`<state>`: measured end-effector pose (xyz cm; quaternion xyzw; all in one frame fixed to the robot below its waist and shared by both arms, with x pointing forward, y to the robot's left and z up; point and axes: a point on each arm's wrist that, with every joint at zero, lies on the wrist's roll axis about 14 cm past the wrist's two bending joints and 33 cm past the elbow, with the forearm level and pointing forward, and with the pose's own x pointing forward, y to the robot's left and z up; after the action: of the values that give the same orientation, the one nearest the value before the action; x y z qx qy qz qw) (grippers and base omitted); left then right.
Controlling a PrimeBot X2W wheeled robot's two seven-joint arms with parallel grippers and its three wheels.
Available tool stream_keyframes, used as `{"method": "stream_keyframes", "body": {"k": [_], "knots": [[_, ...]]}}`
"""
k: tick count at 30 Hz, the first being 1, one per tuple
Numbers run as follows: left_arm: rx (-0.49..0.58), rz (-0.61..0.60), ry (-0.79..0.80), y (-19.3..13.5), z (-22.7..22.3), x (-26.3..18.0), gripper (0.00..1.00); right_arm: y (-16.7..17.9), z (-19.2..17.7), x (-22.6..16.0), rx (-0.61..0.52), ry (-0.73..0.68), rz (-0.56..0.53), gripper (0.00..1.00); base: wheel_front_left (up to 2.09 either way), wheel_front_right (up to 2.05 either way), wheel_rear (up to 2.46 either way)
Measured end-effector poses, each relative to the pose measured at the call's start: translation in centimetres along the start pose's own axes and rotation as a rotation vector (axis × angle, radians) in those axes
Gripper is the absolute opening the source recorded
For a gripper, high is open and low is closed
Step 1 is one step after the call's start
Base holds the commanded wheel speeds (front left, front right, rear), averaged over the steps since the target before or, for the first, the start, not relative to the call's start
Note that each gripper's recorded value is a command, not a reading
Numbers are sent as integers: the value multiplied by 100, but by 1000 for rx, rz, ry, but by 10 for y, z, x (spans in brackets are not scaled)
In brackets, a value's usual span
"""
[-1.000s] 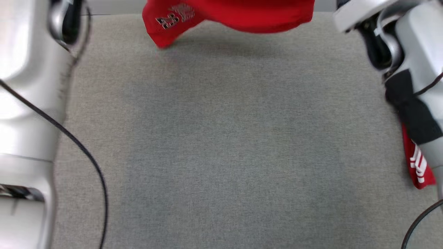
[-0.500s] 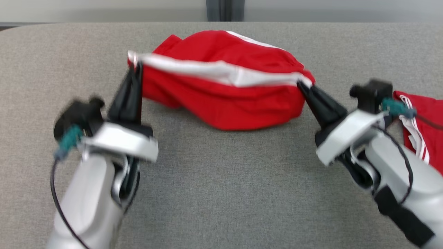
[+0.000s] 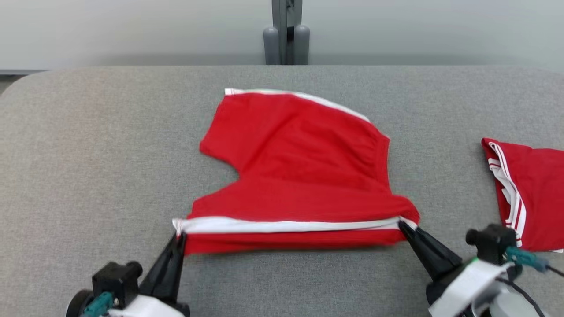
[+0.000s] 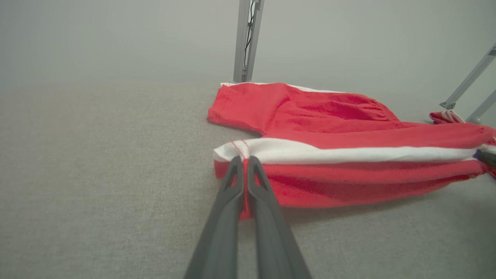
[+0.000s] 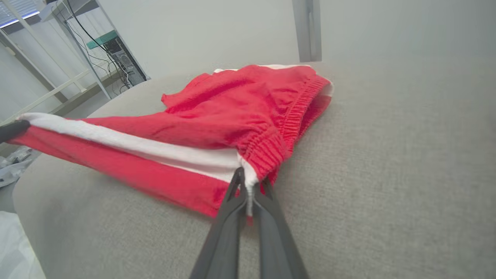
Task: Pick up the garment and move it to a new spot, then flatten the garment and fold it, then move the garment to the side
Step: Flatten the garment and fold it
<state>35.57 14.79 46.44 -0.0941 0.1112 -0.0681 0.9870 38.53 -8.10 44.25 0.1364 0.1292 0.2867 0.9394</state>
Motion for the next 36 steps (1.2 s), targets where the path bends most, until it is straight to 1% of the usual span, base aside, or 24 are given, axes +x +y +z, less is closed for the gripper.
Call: {"method": "stream_keyframes", "body": {"k": [3,8,13,15,17,18,21,25,26,27,29,30,32,34,36], "knots": [[0,22,64,3,-6,-22,0,-3,-12,-19,-2,22,-28,0,0,0,0],[-8,52,149,5,-10,-55,0,6,-31,-43,29,50,-37,0,0,0,0],[-17,50,184,2,-7,-69,0,8,-39,-63,53,71,-61,0,0,0,0],[-22,46,176,1,-2,-68,0,10,-38,-66,64,70,-64,0,0,0,0],[-6,36,177,1,1,-65,0,11,-32,-66,74,57,-69,0,0,0,0],[-7,26,171,0,4,-63,0,11,-29,-65,80,51,-77,0,0,0,0],[33,-27,170,-5,10,-52,0,-4,-20,-63,111,19,-148,0,0,0,0],[103,-68,111,-4,33,-28,0,-3,-5,-43,160,-27,-168,0,0,0,0],[147,-78,99,-2,39,-20,0,-3,-2,-37,156,-28,-168,0,0,0,0],[167,-83,76,-2,47,-12,0,-6,1,-32,169,-37,-181,0,0,0,0],[166,-111,35,-8,60,6,0,-4,3,-20,165,-30,-175,0,0,0,0],[175,-110,36,-5,62,15,0,-4,9,-13,176,-48,-174,0,0,0,0],[153,-124,13,-8,68,35,0,-4,12,0,174,-39,-168,0,0,0,0],[155,-131,22,-6,69,55,0,-6,18,12,185,-53,-166,0,0,0,0],[145,-147,46,-6,65,76,0,-8,19,23,170,-39,-160,0,0,0,0]]}}
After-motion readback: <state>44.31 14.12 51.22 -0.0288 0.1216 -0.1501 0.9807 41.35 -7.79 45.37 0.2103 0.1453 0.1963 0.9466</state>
